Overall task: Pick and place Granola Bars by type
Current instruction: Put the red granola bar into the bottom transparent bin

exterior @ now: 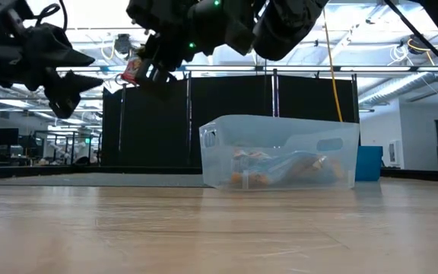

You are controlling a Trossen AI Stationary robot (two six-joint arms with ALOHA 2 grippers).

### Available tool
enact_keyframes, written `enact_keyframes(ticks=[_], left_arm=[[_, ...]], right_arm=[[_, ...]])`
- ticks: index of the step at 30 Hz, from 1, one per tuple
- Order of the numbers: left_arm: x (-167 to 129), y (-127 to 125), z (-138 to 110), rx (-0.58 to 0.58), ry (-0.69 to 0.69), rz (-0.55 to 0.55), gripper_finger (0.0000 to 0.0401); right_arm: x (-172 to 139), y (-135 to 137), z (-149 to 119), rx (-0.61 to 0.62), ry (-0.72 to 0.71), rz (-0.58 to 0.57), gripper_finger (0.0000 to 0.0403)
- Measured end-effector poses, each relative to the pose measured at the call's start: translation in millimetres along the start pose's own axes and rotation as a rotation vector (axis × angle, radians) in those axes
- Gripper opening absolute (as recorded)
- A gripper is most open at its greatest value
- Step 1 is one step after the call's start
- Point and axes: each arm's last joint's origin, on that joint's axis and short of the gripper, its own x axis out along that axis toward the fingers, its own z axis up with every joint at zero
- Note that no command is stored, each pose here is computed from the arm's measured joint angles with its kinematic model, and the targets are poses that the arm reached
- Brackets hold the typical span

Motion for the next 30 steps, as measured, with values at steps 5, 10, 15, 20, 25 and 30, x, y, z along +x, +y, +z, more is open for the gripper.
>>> enact_keyframes(ticks=[5, 10, 15, 20, 25, 30], left_arm=[[3.7, 3.7, 0.3, -0.062, -0.050, 0.105, 0.0222], [7.7, 2.6, 3.8, -0.095, -0.106, 0.109, 0.0231], [12.0, 2.0, 5.2, -0.121, -0.135, 0.102, 0.0222], [16.5, 1.7, 5.6, -0.159, -0.153, 0.089, 0.0219], [22.6, 1.2, 5.8, -0.173, -0.138, 0.096, 0.0219], [30.5, -0.1, 7.1, -0.175, -0.117, 0.101, 0.0218]], right_arm=[[3.7, -0.8, -3.0, 0.036, 0.005, -0.003, 0.0010], [4.2, -0.9, -3.4, 0.060, 0.004, -0.003, 0.0010], [4.1, -0.9, -3.3, 0.060, 0.003, -0.003, 0.0010], [4.2, -0.9, -3.4, 0.059, 0.003, -0.003, 0.0011], [4.2, -1.1, -3.4, 0.059, 0.003, -0.003, 0.0011], [4.2, -1.1, -3.4, 0.059, 0.003, -0.003, 0.0011]])
